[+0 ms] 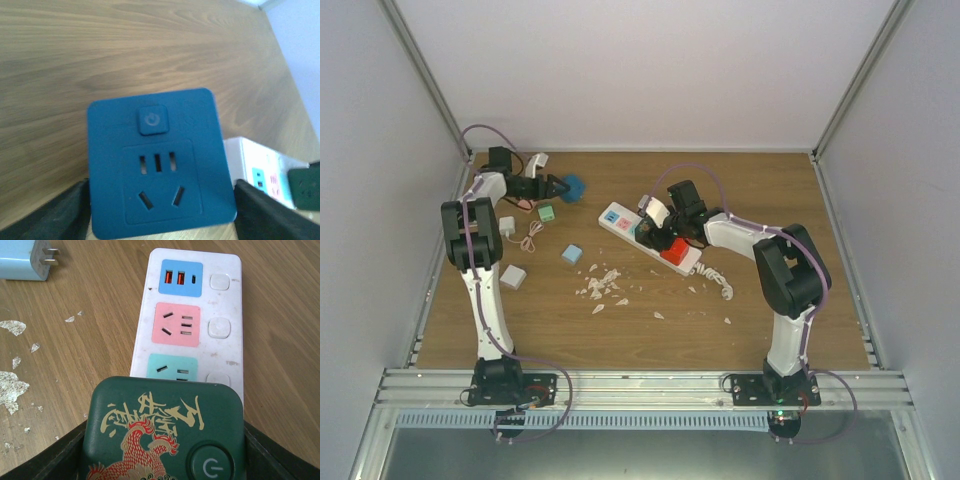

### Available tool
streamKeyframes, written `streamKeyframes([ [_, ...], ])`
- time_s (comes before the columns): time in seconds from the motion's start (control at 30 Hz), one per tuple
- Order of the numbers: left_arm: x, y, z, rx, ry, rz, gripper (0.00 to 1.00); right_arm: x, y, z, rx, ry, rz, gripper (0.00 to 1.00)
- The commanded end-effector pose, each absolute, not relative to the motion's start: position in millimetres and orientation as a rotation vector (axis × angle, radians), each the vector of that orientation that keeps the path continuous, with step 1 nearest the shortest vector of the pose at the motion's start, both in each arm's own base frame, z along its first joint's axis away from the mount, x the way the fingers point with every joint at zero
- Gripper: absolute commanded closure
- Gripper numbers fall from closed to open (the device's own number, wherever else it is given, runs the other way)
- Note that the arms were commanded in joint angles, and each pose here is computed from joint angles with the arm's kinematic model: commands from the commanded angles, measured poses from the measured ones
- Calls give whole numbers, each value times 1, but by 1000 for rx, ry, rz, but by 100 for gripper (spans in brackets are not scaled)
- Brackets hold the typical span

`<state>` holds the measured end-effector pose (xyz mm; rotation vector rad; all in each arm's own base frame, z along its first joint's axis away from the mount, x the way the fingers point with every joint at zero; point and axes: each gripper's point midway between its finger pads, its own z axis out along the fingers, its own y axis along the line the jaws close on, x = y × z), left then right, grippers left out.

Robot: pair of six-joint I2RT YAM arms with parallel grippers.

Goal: Pull the plug off the socket

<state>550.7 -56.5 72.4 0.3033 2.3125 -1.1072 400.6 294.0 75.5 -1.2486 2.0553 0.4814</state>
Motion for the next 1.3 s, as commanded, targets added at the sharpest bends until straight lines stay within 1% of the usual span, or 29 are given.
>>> streamKeyframes([
  [0.0, 563, -23, 81, 226, 2296, -1049, 16, 394, 277, 46, -1286, 2123, 446, 71],
  [0.13, 569, -10, 92, 223, 2311, -916, 6, 395, 278, 50, -1283, 2112, 449, 69],
  [0.27, 574, 3, 112, 230, 2310, -769, 3, 395, 279, 56, -1276, 2102, 452, 62],
  [0.43, 565, -5, 145, 360, 2272, -619, 2, 397, 283, 74, -1261, 2066, 461, 46],
  [0.67, 520, -67, 167, 607, 2208, -446, 1, 399, 291, 105, -1247, 1999, 473, 19],
  [0.77, 502, -85, 174, 628, 2188, -460, 1, 398, 293, 125, -1233, 1955, 489, 11],
  [0.83, 487, -109, 182, 657, 2164, -547, 1, 397, 294, 139, -1222, 1932, 496, 7],
  [0.9, 473, -130, 184, 698, 2158, -586, 1, 394, 292, 147, -1220, 1924, 500, 4],
  [1.0, 453, -160, 185, 784, 2138, -548, 1, 384, 282, 151, -1226, 1924, 485, 2],
  [1.17, 417, -209, 175, 915, 2117, -516, 1, 362, 251, 137, -1249, 1972, 433, 2],
  [1.27, 403, -232, 167, 959, 2122, -509, 1, 349, 233, 130, -1253, 1994, 398, 1],
])
